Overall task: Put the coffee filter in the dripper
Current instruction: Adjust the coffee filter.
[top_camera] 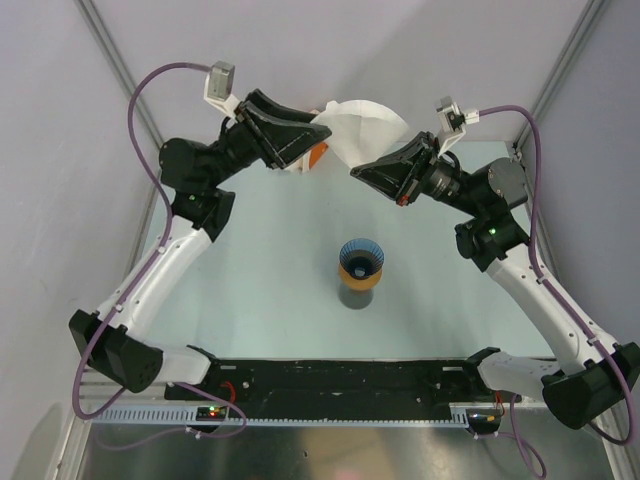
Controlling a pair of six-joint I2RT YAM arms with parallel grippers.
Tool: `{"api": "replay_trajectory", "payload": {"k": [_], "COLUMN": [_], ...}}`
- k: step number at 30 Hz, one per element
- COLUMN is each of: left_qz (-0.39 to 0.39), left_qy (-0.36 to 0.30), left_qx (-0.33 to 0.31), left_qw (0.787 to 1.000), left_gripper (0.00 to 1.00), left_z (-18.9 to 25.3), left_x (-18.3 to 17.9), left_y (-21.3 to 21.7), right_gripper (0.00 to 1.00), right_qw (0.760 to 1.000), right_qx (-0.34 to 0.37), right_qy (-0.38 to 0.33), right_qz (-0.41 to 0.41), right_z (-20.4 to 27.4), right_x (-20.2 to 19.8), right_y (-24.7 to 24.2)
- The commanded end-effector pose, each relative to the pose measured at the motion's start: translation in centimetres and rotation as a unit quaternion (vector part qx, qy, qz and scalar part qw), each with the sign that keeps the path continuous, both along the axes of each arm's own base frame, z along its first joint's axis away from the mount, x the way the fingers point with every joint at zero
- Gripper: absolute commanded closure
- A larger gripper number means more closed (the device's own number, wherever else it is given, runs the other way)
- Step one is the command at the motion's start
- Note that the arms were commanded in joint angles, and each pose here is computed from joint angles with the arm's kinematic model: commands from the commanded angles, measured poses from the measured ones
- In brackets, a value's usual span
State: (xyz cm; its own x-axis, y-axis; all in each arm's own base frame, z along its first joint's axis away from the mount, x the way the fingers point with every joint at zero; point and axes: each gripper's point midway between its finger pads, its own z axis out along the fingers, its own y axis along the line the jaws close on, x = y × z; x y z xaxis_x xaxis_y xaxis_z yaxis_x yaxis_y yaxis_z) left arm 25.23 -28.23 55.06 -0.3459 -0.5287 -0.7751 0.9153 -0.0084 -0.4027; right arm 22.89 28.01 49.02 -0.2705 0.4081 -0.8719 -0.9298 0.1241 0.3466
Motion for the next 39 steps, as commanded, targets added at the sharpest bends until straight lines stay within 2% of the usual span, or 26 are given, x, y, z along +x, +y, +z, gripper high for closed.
{"api": "replay_trajectory", "payload": {"k": [1,3,6,10,14,20,21,22,24,25,34,36,37,38,39], "left_qz": [-0.03,-0.044,-0.057,-0.063,-0.063,-0.07,-0.071,-0.071,-0.073,-0.074,-0.085,-0.09,-0.092,-0.093,-0.092], "left_qy": [-0.028,-0.033,-0.027,-0.028,-0.032,-0.036,-0.036,-0.036,-0.038,-0.039,-0.042,-0.043,-0.045,-0.044,-0.044], "left_qx": [0.001,0.009,0.013,0.013,0.008,0.013,0.013,0.013,0.013,0.014,0.019,0.021,0.021,0.022,0.021], "left_qw": [0.999,0.998,0.998,0.998,0.997,0.997,0.997,0.997,0.996,0.996,0.995,0.995,0.995,0.994,0.995], "left_gripper": [0.44,0.38,0.35,0.4,0.58,0.94,0.97,0.98,0.99,1.0,1.0,1.0,1.0,1.0,1.0], "left_z": [0.2,-0.5,-1.2,-1.1,-0.6,-0.9,-1.0,-1.0,-1.0,-1.0,-1.2,-1.3,-1.3,-1.3,-1.4], "left_x": [-2.6,-3.5,-4.1,-4.4,-4.4,-4.6,-4.5,-4.5,-4.6,-4.6,-4.6,-4.7,-4.9,-4.9,-4.9], "left_y": [-0.4,-1.1,-1.7,-2.1,-2.1,-2.3,-2.3,-2.3,-2.3,-2.3,-2.7,-2.9,-2.9,-2.9,-2.9], "right_gripper": [1.0,1.0,1.0,1.0,1.0,1.0,0.95,0.82,0.65,0.61,0.5,0.49,0.53,0.57,0.68], "right_qw": [0.999,0.999,0.999,0.998,0.998,0.997,0.998,0.998,0.998,0.998,0.997,0.997,0.997,0.997,0.997], "right_qx": [0.019,0.02,0.021,0.018,0.012,0.013,0.012,0.011,0.012,0.014,0.035,0.038,0.038,0.04,0.04], "right_qy": [-0.031,-0.031,-0.035,-0.048,-0.053,-0.062,-0.063,-0.063,-0.062,-0.061,-0.065,-0.062,-0.061,-0.062,-0.064], "right_qz": [0.002,0.004,0.012,0.027,0.037,0.031,0.029,0.025,0.009,0.002,-0.036,-0.037,-0.036,-0.035,-0.035], "right_z": [1.9,1.9,2.2,2.6,2.5,2.7,2.8,2.8,3.1,3.2,5.8,6.1,6.2,6.3,6.4], "right_x": [-1.2,-1.2,-1.6,-2.8,-3.5,-3.7,-3.7,-3.6,-3.2,-3.0,-1.3,-1.2,-1.1,-1.1,-1.1], "right_y": [-0.6,-0.5,-0.5,-0.2,0.1,-0.1,-0.2,-0.5,-1.1,-1.5,-3.4,-3.5,-3.5,-3.6,-3.6]}}
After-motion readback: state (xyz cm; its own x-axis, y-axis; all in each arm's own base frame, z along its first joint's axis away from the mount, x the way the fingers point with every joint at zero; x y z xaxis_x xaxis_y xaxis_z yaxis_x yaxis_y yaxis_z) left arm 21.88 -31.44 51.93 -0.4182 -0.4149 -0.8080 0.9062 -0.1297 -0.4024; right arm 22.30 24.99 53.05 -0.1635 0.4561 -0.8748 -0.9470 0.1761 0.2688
